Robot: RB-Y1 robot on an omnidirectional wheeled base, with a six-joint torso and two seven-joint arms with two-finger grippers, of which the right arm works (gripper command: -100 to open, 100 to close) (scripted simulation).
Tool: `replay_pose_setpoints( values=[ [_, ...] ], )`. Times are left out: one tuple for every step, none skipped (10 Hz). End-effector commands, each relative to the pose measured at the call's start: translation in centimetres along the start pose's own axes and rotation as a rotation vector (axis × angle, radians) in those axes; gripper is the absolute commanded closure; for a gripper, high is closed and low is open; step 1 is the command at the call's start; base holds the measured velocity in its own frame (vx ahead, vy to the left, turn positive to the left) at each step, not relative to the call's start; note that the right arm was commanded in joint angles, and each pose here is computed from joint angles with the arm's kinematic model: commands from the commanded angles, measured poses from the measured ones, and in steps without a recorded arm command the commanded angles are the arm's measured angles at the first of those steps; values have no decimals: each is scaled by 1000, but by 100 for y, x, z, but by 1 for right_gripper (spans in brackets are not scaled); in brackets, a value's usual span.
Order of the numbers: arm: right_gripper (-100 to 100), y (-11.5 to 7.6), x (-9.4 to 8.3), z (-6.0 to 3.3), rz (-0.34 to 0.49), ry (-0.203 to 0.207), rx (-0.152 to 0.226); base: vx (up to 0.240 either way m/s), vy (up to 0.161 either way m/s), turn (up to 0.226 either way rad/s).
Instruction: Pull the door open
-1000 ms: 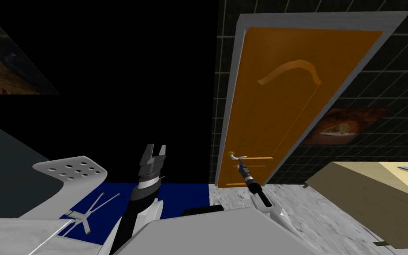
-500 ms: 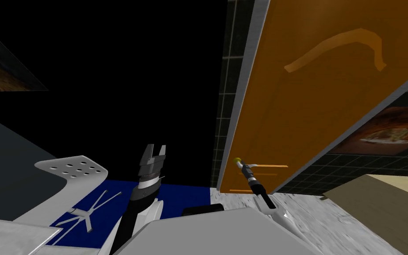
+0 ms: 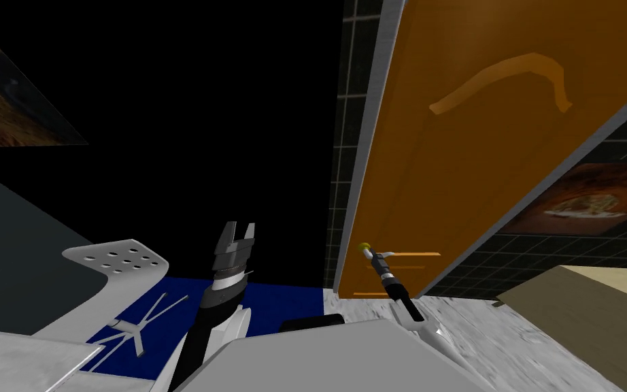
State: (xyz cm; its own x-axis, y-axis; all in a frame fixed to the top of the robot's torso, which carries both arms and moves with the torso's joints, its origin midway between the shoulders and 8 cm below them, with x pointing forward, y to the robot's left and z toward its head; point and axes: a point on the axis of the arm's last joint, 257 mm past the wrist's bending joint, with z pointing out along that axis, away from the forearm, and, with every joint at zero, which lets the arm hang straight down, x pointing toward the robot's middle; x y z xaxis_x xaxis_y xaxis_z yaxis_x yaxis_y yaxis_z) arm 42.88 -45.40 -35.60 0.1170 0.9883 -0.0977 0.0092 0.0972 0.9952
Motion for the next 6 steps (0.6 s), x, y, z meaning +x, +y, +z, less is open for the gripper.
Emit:
replay_pose_setpoints(
  values=[
    [100, 2, -24, -75, -3, 17, -4, -130, -54, 176],
    [100, 2, -31, -96, -3, 22, -5, -171, -59, 159],
    [100, 3, -44, -143, -4, 33, -6, -185, -60, 117],
    [100, 3, -57, -193, -5, 45, -8, -229, -58, 153],
    [100, 4, -69, -247, -6, 58, -9, -236, -89, 160],
    [100, 4, -80, -301, -6, 71, -10, -215, -86, 179]
  ],
)
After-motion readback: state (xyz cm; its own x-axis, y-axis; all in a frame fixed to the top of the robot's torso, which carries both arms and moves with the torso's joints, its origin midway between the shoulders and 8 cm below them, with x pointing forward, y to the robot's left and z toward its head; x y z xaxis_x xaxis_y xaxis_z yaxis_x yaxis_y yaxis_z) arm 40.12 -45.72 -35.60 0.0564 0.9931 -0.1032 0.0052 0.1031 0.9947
